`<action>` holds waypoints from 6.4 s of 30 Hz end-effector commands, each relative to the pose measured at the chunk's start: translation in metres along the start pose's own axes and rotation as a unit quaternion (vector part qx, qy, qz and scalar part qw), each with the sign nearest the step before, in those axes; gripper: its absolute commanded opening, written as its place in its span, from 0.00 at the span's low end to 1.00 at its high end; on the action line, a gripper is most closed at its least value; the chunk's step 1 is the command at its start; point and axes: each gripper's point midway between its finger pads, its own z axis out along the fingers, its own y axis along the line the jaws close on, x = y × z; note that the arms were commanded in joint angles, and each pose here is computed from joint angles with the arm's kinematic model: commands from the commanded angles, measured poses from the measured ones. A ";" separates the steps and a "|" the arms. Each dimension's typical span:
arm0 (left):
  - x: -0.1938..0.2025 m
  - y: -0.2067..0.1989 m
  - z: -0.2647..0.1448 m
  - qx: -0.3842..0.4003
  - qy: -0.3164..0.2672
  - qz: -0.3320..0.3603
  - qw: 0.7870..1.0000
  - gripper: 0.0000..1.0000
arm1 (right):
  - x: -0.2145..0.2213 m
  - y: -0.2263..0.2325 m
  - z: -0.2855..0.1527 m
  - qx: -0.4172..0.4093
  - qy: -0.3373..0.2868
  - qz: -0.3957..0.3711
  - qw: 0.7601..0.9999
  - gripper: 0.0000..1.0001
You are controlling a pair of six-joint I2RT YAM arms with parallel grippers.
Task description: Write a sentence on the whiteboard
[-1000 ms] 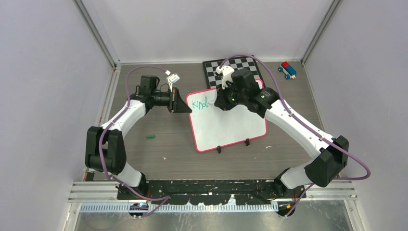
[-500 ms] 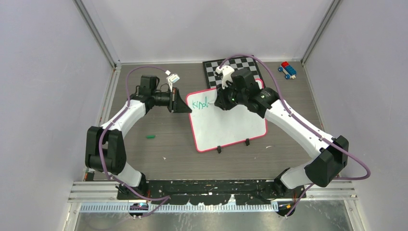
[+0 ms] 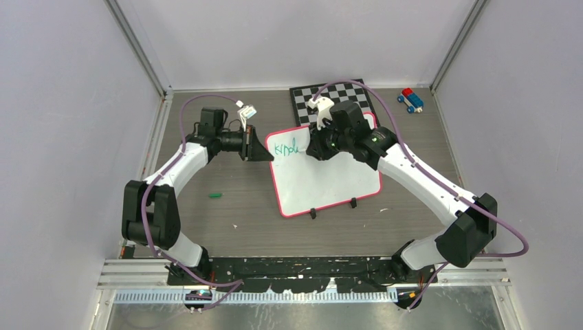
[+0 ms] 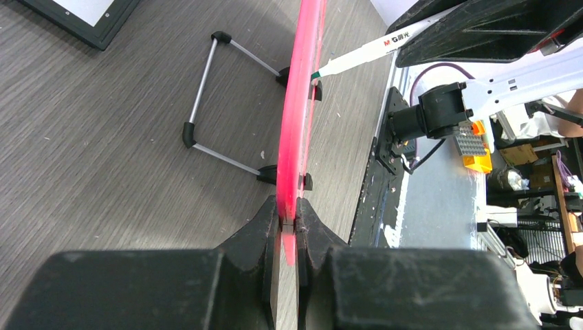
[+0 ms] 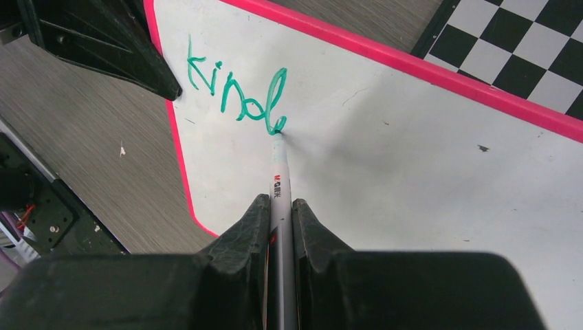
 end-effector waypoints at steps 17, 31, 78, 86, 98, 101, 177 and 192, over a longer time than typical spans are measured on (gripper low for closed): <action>-0.003 -0.011 0.000 0.024 0.001 0.018 1.000 0.00 | -0.027 -0.019 -0.013 0.030 -0.039 -0.001 0.999 0.00; -0.002 -0.011 0.001 0.024 0.001 0.016 1.000 0.00 | -0.009 -0.015 -0.014 0.025 -0.024 0.000 0.999 0.00; -0.001 -0.011 0.001 0.023 0.002 0.015 1.000 0.00 | -0.008 -0.028 -0.024 0.037 -0.023 0.001 0.999 0.00; -0.001 -0.011 0.000 0.024 0.002 0.016 1.000 0.00 | -0.028 -0.013 -0.039 0.006 -0.040 -0.003 0.999 0.00; -0.002 -0.012 0.000 0.025 0.001 0.017 1.000 0.00 | -0.040 -0.031 -0.038 0.049 -0.057 0.000 0.997 0.00; -0.002 -0.012 0.000 0.025 0.001 0.017 1.000 0.00 | -0.040 -0.033 -0.034 0.053 -0.056 0.000 0.997 0.00; 0.001 -0.012 0.000 0.024 0.003 0.016 1.000 0.00 | -0.027 -0.044 -0.033 0.022 -0.035 0.044 0.998 0.00; 0.003 -0.013 0.000 0.024 0.004 0.015 1.000 0.00 | -0.023 -0.038 -0.023 0.021 -0.028 0.030 0.999 0.00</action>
